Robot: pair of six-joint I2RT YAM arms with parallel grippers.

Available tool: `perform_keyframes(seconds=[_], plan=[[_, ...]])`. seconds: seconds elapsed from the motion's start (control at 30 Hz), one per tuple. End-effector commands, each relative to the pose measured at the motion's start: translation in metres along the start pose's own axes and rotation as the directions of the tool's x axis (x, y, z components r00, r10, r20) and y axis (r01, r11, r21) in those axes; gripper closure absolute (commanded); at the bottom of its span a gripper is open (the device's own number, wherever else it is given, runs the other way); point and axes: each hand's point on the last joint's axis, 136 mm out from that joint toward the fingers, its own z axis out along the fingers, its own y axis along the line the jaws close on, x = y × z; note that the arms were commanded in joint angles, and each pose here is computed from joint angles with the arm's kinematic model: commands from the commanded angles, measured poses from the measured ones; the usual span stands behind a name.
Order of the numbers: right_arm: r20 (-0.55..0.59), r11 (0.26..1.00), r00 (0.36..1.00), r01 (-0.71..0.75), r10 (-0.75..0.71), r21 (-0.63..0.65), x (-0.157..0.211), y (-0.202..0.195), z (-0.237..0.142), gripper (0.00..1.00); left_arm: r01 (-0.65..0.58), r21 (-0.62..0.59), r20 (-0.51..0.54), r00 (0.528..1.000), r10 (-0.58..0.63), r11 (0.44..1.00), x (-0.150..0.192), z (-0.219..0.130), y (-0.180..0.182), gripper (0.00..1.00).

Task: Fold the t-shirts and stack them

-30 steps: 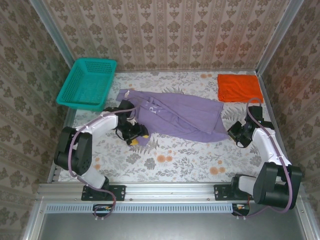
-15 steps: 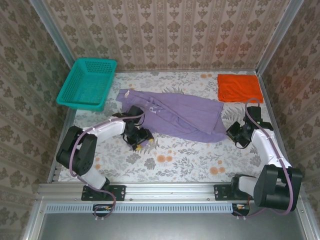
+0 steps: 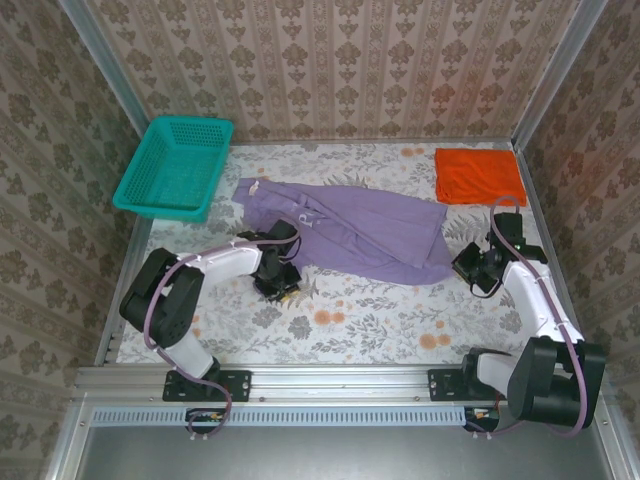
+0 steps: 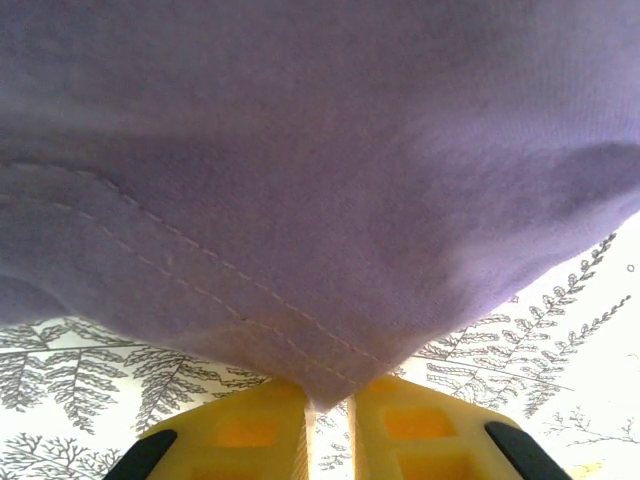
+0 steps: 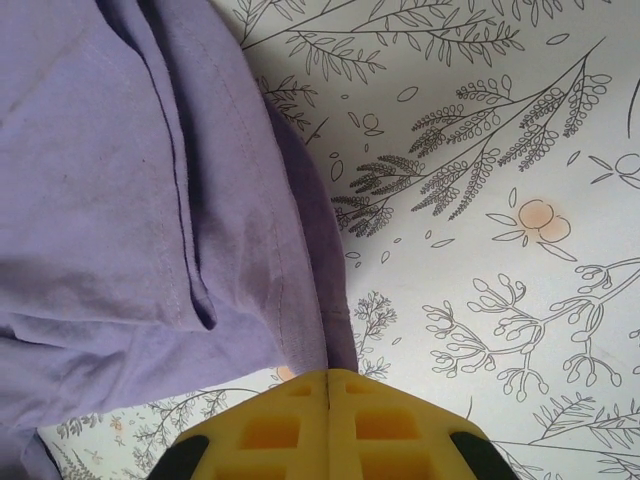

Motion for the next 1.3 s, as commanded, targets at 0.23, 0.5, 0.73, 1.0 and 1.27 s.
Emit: perform_keyframes(seconds=[0.23, 0.5, 0.73, 1.0, 1.27], plan=[[0.004, 1.0, 1.0, -0.002, 0.002, -0.021, 0.002, 0.009, -0.008, 1.0, -0.124, -0.067, 0.165, 0.977, 0.133, 0.99, -0.023, -0.016, 0.005, 0.63], [0.0, 1.0, 1.0, -0.002, 0.002, -0.024, 0.001, 0.011, -0.006, 1.0, -0.155, -0.108, 0.14, 0.976, 0.169, 0.982, -0.024, -0.002, 0.006, 0.85], [0.02, 0.999, 0.999, 0.031, -0.03, -0.018, -0.005, 0.015, -0.013, 1.0, -0.358, 0.097, 0.006, 0.933, 0.36, 0.929, 0.009, -0.031, -0.052, 1.0], [0.005, 1.0, 0.999, 0.031, -0.031, -0.002, -0.006, 0.012, -0.004, 1.0, -0.605, 0.316, -0.395, 0.617, 0.681, 0.731, 0.144, -0.041, -0.066, 0.8], [0.009, 1.0, 1.0, 0.028, -0.028, 0.009, -0.009, 0.012, -0.004, 1.0, -0.578, 0.236, -0.259, 0.737, 0.624, 0.781, 0.102, -0.059, -0.071, 0.2]])
